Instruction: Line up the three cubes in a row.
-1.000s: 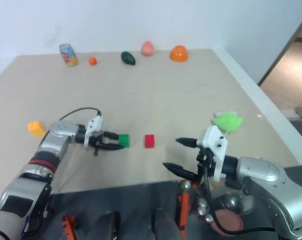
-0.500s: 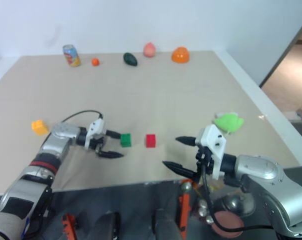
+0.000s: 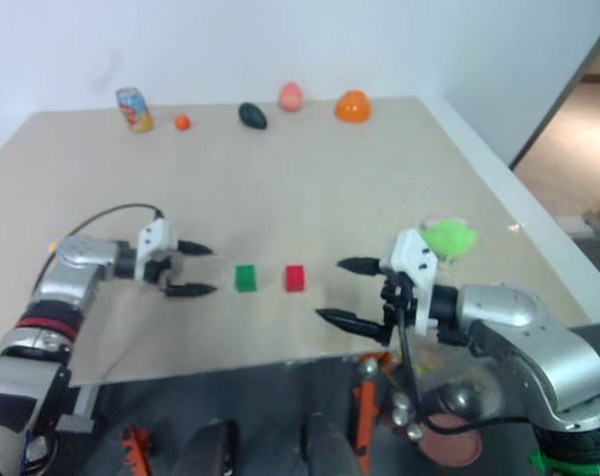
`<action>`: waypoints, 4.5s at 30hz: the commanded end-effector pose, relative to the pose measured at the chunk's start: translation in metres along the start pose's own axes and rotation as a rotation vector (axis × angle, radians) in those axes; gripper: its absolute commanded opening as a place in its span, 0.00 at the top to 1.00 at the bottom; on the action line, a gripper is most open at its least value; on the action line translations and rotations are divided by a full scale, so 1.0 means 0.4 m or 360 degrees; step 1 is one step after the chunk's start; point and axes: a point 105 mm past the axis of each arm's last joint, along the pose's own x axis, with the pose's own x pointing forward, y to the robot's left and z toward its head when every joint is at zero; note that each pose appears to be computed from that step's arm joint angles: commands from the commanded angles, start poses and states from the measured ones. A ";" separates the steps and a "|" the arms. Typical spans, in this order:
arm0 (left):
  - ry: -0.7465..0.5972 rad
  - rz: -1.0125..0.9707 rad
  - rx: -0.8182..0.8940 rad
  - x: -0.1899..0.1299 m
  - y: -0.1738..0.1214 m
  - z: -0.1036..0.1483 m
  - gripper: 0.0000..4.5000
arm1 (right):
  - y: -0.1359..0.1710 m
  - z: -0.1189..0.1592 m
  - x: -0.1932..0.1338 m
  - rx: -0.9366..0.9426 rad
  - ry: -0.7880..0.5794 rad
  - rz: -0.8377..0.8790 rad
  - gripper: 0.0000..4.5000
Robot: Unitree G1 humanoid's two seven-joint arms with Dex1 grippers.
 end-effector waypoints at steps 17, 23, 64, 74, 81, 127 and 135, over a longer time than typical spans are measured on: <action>-0.0306 0.1780 -0.0571 -0.259 -0.124 0.076 0.01 | -0.106 0.164 0.295 -0.0293 -0.0377 0.0104 0.00; -0.0109 0.2478 -0.0732 -0.326 -0.176 0.026 0.01 | -0.083 0.175 0.330 -0.0285 -0.0423 0.0267 0.00; 0.0007 0.2819 -0.1169 -0.312 0.054 -0.112 0.01 | -0.100 0.162 0.294 -0.0286 -0.0426 0.0121 0.00; -0.0011 0.2818 -0.1194 -0.305 0.063 -0.130 0.57 | -0.110 0.163 0.289 -0.0292 -0.0419 0.0083 0.00; 0.0002 0.2837 -0.1205 -0.305 0.062 -0.136 0.71 | -0.118 0.159 0.285 -0.0295 -0.0402 0.0068 0.00; -0.0163 -0.0280 0.0083 0.019 -0.017 0.033 0.71 | 0.045 0.047 -0.048 -0.0029 -0.0068 -0.0278 0.00; -0.0186 -0.0246 -0.0049 -0.023 -0.030 0.013 0.71 | 0.034 0.046 -0.037 -0.0024 -0.0076 -0.0267 0.00</action>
